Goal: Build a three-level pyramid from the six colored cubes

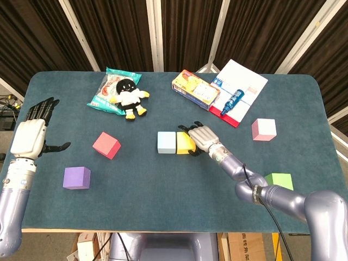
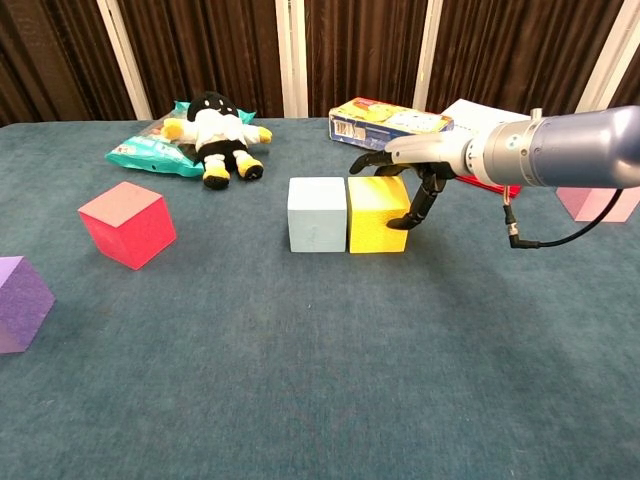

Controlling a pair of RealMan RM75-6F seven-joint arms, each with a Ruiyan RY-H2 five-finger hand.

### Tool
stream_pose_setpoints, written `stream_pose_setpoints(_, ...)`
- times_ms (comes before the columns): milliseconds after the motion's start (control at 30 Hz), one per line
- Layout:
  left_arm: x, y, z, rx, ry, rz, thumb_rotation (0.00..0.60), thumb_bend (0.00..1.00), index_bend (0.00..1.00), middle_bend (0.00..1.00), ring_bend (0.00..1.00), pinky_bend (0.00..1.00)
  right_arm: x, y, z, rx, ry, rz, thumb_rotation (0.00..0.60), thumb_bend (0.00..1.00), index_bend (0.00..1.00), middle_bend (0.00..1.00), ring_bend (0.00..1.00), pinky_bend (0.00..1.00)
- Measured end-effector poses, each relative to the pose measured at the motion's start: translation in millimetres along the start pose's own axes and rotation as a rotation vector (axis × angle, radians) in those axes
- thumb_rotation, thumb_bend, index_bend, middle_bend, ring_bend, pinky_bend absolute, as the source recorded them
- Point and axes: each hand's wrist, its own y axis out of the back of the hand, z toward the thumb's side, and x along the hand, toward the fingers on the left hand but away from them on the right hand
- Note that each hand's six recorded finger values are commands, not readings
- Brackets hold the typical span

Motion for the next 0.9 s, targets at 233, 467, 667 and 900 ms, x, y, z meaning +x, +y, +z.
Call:
stream_pose_setpoints(233, 0, 2, 0, -0.007, -0.002, 0.005, 0.6, 0.08, 0.0, 0.01, 0.0, 0.0, 1, 6, 2, -0.006, -0.006, -0.048, 0.6, 0.38, 0.0, 0.09, 0.03, 0.0)
stream_pose_setpoints(467, 0, 3, 0, -0.014, -0.004, 0.007, 0.6, 0.08, 0.0, 0.01, 0.0, 0.0, 6, 4, 7, -0.009, -0.006, -0.048, 0.6, 0.38, 0.0, 0.06, 0.02, 0.0)
stream_pose_setpoints(667, -2, 4, 2, -0.02, -0.011, 0.006, 0.6, 0.08, 0.0, 0.01, 0.0, 0.0, 15, 3, 11, -0.009, -0.006, -0.041, 0.6, 0.38, 0.0, 0.04, 0.0, 0.0)
stream_pose_setpoints(900, -4, 6, 5, -0.031, -0.019, 0.008, 0.6, 0.08, 0.0, 0.01, 0.0, 0.0, 27, 2, 13, -0.024, -0.02, -0.04, 0.6, 0.38, 0.0, 0.02, 0.0, 0.0)
